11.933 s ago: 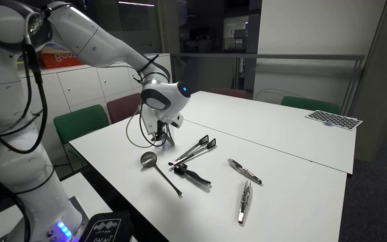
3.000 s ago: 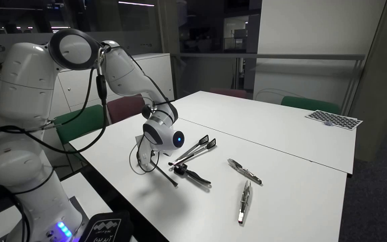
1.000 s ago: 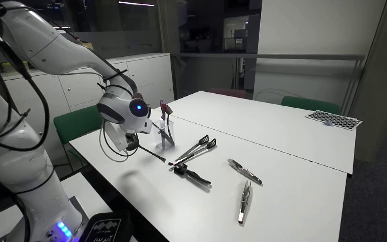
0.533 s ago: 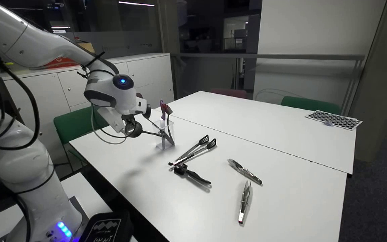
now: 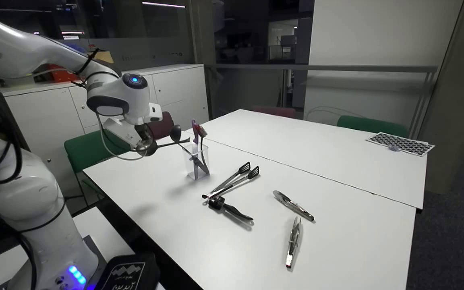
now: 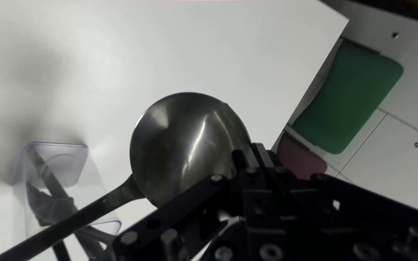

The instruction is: Put the serving spoon in the cup

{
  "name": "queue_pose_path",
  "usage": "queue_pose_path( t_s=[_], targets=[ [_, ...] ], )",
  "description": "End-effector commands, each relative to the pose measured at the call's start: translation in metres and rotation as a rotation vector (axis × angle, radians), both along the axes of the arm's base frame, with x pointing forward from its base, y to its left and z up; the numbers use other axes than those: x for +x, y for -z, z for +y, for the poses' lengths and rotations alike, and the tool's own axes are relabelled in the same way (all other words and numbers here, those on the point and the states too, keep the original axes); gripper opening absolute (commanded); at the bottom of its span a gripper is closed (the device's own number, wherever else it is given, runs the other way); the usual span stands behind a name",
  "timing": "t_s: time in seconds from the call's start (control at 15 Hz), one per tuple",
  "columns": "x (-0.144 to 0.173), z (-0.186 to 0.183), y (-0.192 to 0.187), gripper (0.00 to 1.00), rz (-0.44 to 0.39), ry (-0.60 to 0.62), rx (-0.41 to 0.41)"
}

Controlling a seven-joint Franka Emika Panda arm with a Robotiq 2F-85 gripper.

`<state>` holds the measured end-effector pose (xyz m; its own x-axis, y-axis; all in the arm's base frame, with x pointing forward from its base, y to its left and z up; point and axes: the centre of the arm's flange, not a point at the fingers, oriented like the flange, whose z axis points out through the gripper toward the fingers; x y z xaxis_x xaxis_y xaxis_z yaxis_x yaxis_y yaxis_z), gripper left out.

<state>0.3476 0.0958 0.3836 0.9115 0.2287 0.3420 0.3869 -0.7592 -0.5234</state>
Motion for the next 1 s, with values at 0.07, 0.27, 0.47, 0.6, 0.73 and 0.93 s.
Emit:
queue_pose_path(
  t_s=[0.07, 0.27, 0.47, 0.6, 0.73, 0.93],
  targets=[
    [-0.055, -0.032, -0.015, 0.0, 0.004, -0.205, 0.088],
    [-0.054, -0.055, -0.016, 0.0, 0.033, -0.316, 0.165],
    [-0.052, -0.076, -0.01, 0.0, 0.073, -0.397, 0.24],
    [-0.05, -0.088, -0.006, 0.0, 0.1, -0.443, 0.33],
    [-0.047, -0.096, -0.004, 0.0, 0.127, -0.455, 0.429],
    [-0.044, -0.102, -0.002, 0.0, 0.149, -0.431, 0.591]
  ],
)
